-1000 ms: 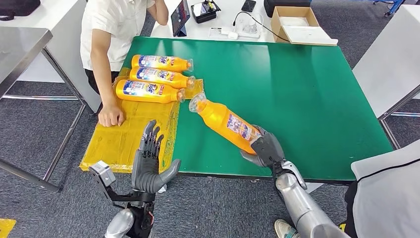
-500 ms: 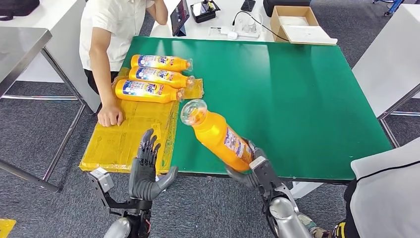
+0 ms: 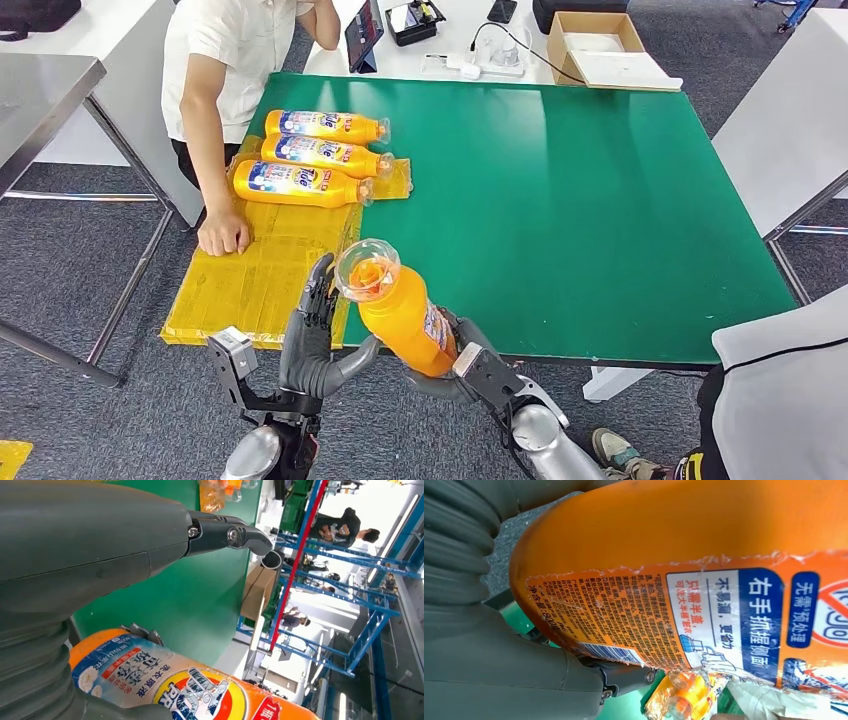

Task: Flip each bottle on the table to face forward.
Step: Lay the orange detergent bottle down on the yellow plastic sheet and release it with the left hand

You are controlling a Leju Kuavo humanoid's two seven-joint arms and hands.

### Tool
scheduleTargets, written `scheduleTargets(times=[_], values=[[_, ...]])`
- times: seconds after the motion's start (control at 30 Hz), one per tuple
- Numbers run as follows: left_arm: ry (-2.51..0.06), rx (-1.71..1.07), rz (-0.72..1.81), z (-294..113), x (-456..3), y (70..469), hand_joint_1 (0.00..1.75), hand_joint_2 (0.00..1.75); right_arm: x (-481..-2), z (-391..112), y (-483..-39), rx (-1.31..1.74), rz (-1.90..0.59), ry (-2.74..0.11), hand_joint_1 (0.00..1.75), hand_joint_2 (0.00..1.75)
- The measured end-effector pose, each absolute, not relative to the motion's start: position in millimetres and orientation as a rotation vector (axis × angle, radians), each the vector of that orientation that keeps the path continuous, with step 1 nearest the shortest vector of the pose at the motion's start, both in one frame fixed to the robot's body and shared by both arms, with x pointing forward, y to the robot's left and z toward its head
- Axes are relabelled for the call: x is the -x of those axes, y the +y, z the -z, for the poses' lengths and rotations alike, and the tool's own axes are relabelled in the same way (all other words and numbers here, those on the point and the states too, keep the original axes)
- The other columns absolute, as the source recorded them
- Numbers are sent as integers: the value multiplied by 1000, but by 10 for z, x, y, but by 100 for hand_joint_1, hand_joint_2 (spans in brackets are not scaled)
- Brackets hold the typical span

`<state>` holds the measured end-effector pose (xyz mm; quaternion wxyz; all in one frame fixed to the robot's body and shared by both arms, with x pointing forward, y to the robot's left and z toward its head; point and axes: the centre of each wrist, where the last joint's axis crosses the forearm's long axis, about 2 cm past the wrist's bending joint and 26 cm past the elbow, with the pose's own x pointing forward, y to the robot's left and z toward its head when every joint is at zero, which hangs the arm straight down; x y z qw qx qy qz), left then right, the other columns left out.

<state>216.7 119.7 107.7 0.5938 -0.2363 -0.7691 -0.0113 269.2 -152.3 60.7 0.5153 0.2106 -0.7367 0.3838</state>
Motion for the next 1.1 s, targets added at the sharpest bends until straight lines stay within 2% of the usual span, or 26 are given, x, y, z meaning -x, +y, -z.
scheduleTargets(times=[0.27, 0.43, 0.6, 1.1], values=[[-1760, 726, 68, -1118, -2139, 1093, 0, 175, -2788, -683, -1417, -519, -930, -1756, 175, 175], [-1758, 735, 86, -1128, -2127, 1071, 0, 175, -2787, -680, -1381, -549, -896, -1755, 175, 175], [-1768, 729, 71, -1108, -2131, 1085, 0, 175, -2772, -671, -1385, -608, -848, -1751, 175, 175], [-1811, 948, 168, -921, -2104, 1205, 0, 175, -2785, -677, -1389, -687, -856, -1734, 175, 175]])
